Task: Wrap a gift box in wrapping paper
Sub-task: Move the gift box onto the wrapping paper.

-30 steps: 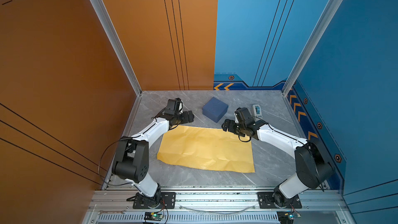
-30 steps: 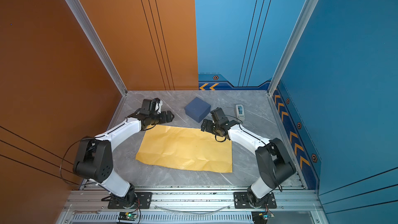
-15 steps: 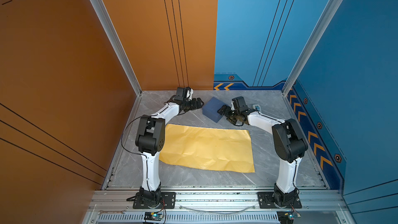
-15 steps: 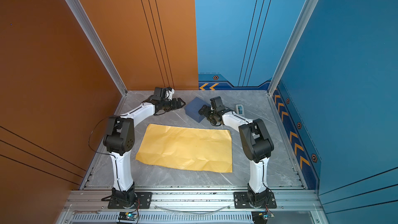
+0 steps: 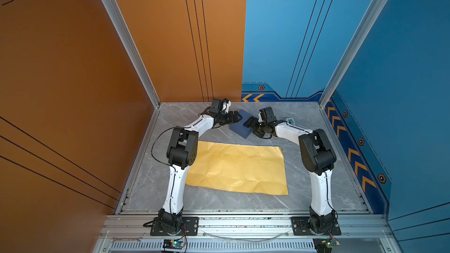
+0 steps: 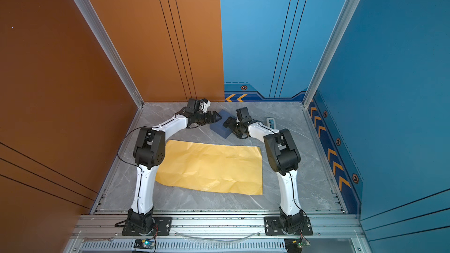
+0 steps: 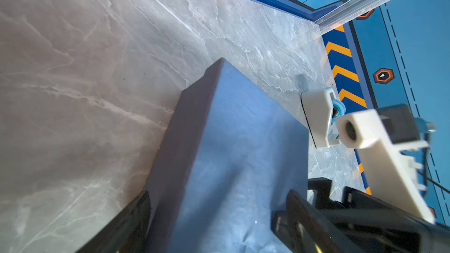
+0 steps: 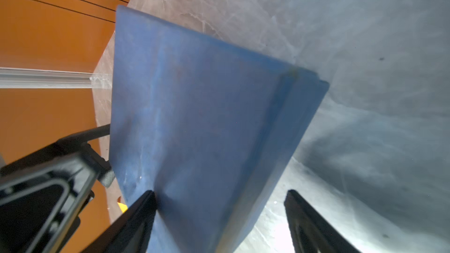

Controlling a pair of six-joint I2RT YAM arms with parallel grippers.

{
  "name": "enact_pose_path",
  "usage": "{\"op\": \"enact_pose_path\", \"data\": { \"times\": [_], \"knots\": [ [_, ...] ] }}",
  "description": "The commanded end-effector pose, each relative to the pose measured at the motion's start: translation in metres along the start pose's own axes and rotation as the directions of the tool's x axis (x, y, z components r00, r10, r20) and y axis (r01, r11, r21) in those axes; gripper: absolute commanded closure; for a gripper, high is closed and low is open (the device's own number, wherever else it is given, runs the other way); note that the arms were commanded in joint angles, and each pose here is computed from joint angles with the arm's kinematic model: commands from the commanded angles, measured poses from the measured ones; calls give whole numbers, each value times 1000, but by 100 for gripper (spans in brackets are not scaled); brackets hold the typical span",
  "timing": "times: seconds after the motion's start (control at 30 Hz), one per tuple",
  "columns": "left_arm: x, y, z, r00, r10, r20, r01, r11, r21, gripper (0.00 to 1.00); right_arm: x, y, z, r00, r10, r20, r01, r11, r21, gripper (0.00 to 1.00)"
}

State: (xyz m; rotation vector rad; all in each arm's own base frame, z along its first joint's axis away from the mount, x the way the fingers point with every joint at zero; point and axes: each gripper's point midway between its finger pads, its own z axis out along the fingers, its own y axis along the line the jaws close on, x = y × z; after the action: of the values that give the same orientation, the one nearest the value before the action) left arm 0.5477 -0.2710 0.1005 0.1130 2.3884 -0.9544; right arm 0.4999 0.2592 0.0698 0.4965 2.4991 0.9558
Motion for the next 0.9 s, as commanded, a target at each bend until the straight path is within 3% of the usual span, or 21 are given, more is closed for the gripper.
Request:
{"op": "enact_pose_path", "data": {
  "times": [0.0, 0.27, 0.87],
  "knots": [
    [3, -16, 3, 1000, 9, -21, -8, 999, 47, 13, 3, 7, 3, 999, 13, -35, -13, 1000, -17, 18],
    [20, -25, -3, 999, 15, -48, -13, 999, 49, 18, 12, 33, 0, 999, -11, -46, 7, 997, -78, 26],
    [32, -17, -20, 997, -11, -79, 15, 998, 53, 19, 42, 78, -27, 996, -85, -19, 82, 991, -103, 27]
  ]
}}
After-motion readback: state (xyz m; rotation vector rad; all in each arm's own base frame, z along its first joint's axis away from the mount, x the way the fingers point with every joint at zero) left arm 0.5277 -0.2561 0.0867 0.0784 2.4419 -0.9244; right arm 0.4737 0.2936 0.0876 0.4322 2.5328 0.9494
